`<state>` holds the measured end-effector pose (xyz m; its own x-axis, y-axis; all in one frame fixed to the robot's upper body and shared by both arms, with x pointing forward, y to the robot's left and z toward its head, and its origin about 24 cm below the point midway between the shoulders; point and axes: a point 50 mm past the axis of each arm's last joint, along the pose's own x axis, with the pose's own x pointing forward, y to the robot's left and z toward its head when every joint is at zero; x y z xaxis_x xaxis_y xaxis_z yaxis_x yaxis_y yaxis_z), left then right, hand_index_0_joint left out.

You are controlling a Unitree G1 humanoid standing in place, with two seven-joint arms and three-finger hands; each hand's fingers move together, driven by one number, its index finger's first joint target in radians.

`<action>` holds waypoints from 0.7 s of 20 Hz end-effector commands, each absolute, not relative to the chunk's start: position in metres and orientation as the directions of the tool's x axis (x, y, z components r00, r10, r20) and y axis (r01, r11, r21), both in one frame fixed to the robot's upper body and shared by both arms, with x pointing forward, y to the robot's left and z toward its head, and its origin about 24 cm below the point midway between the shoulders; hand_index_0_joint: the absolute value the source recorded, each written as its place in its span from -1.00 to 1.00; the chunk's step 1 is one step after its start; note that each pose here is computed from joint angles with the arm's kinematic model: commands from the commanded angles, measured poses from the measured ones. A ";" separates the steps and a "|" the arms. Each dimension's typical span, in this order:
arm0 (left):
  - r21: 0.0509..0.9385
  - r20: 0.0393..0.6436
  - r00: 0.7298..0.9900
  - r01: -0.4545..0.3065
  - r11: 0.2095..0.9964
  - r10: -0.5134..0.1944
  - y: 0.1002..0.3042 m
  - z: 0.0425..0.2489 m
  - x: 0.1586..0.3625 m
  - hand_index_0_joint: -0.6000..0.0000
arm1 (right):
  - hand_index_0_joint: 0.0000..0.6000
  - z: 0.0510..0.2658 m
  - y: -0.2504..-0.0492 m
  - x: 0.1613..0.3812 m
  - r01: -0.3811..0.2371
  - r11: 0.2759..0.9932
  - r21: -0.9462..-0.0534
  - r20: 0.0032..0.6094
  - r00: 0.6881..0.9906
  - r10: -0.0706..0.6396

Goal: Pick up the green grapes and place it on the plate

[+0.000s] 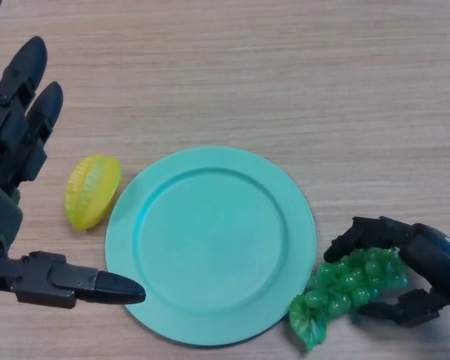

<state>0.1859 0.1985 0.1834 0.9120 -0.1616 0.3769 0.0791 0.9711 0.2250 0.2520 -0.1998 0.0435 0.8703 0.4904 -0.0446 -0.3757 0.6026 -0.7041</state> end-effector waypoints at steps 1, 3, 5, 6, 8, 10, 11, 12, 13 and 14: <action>0.282 0.555 0.815 0.004 0.960 -0.166 0.198 0.208 0.175 1.00 | 1.00 0.074 -0.213 0.253 -0.302 0.620 -0.724 0.068 0.864 0.499; 0.283 0.554 0.815 0.006 0.959 -0.169 0.198 0.208 0.176 1.00 | 1.00 0.085 -0.213 0.249 -0.334 0.640 -0.692 0.055 0.859 0.509; 0.278 0.555 0.815 0.005 0.961 -0.165 0.199 0.209 0.177 1.00 | 1.00 0.107 -0.210 0.248 -0.321 0.648 -0.690 0.096 0.848 0.521; 0.276 0.554 0.816 0.006 0.961 -0.164 0.200 0.209 0.178 1.00 | 1.00 0.121 -0.204 0.247 -0.319 0.641 -0.698 0.118 0.832 0.542; 0.272 0.552 0.818 0.009 0.962 -0.163 0.202 0.210 0.179 1.00 | 1.00 0.142 -0.189 0.246 -0.305 0.618 -0.724 0.172 0.788 0.591; 0.264 0.555 0.817 0.007 0.964 -0.158 0.203 0.210 0.178 1.00 | 1.00 0.162 -0.168 0.242 -0.345 0.644 -0.683 0.205 0.756 0.622; 0.261 0.556 0.816 0.007 0.965 -0.156 0.203 0.211 0.178 1.00 | 1.00 0.167 -0.161 0.241 -0.357 0.645 -0.676 0.208 0.747 0.631; 0.247 0.558 0.815 0.013 0.969 -0.153 0.203 0.211 0.177 1.00 | 1.00 0.176 -0.145 0.238 -0.397 0.651 -0.647 0.204 0.733 0.649; 0.241 0.559 0.815 0.015 0.970 -0.152 0.204 0.212 0.176 1.00 | 1.00 0.181 -0.138 0.238 -0.407 0.655 -0.637 0.212 0.724 0.656; 0.233 0.565 0.812 0.018 0.972 -0.150 0.206 0.214 0.174 1.00 | 1.00 0.190 -0.121 0.237 -0.415 0.643 -0.643 0.230 0.697 0.679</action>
<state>0.1888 0.1981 0.1876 0.8957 -0.1809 0.4062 0.1177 0.9774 0.1757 0.2439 -0.1221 0.1594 0.7446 0.6654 0.0519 -0.5113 0.6187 -0.5966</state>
